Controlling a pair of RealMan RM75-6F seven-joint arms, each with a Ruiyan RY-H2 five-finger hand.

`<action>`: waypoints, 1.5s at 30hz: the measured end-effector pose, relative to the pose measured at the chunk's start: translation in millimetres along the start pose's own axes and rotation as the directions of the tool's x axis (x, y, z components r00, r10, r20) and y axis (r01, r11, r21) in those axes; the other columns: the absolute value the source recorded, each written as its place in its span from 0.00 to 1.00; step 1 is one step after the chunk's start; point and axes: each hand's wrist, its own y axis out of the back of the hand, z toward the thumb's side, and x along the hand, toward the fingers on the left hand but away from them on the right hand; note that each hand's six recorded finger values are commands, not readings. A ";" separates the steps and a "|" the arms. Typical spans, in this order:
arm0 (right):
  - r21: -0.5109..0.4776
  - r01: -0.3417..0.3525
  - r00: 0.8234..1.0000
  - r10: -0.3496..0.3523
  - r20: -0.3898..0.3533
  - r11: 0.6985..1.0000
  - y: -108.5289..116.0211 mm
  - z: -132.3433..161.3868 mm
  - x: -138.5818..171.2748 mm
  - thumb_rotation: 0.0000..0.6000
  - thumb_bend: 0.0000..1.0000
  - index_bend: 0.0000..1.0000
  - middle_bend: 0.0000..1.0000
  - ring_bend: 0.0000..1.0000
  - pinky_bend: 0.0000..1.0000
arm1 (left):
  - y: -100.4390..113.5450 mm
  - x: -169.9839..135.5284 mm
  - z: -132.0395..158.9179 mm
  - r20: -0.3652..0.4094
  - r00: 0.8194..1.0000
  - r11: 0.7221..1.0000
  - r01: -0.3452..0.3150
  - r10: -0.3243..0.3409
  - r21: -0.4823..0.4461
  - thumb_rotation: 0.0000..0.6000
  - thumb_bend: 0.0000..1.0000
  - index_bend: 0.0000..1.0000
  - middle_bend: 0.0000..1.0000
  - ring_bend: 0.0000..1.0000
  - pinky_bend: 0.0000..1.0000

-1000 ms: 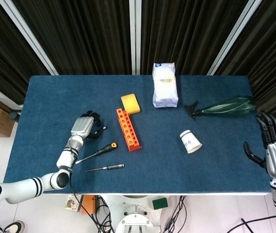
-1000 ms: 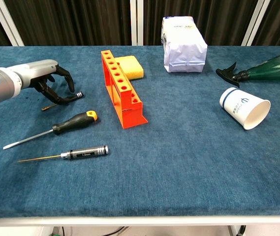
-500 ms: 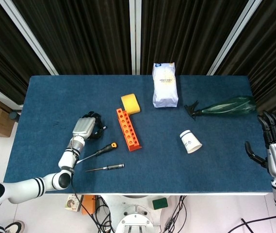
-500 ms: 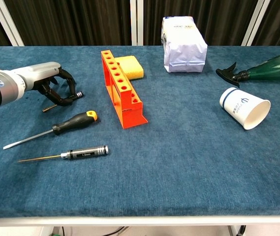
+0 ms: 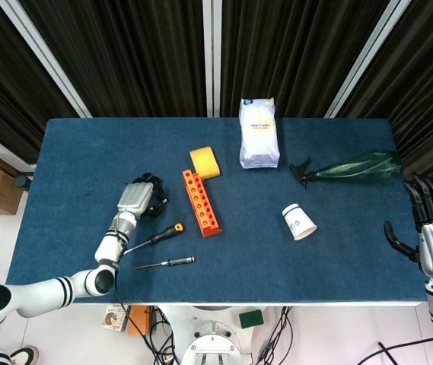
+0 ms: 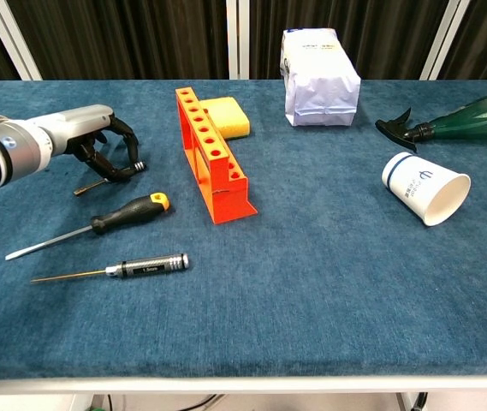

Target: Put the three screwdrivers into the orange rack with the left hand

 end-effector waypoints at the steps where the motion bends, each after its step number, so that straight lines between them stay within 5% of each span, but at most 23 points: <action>1: 0.000 0.000 1.000 0.000 0.001 1.000 -0.1 -0.1 0.0 1.00 0.40 0.00 0.00 0.00 0.00 | -0.4 0.3 0.1 0.000 1.000 1.000 0.002 -0.002 0.002 0.95 0.32 0.48 0.19 0.06 0.16; 18: 0.004 -0.006 1.000 0.006 0.011 1.000 -2.7 -4.4 -0.7 1.00 0.40 0.00 0.00 0.00 0.00 | -6.2 3.3 -1.3 -0.010 1.000 0.999 0.023 -0.023 0.023 0.96 0.34 0.53 0.19 0.06 0.16; 31: 0.002 -0.008 1.000 0.008 0.015 1.000 -4.4 -5.5 -0.7 1.00 0.40 0.00 0.00 0.00 0.00 | 8.6 -6.5 1.7 0.013 1.000 0.999 -0.006 0.006 -0.031 1.00 0.34 0.55 0.21 0.06 0.16; 40: -0.001 -0.005 1.000 0.005 0.013 1.000 -4.1 -4.5 -0.1 1.00 0.40 0.00 0.00 0.00 0.00 | 41.4 -23.3 5.7 0.049 0.998 0.984 -0.033 0.042 -0.177 1.00 0.34 0.57 0.22 0.06 0.16; 45: -0.005 -0.002 1.000 0.002 0.010 1.000 -3.5 -3.0 -0.1 1.00 0.40 0.00 0.00 0.00 0.00 | 63.9 -27.4 7.5 0.065 0.995 0.944 -0.044 0.069 -0.327 1.00 0.34 0.57 0.22 0.06 0.16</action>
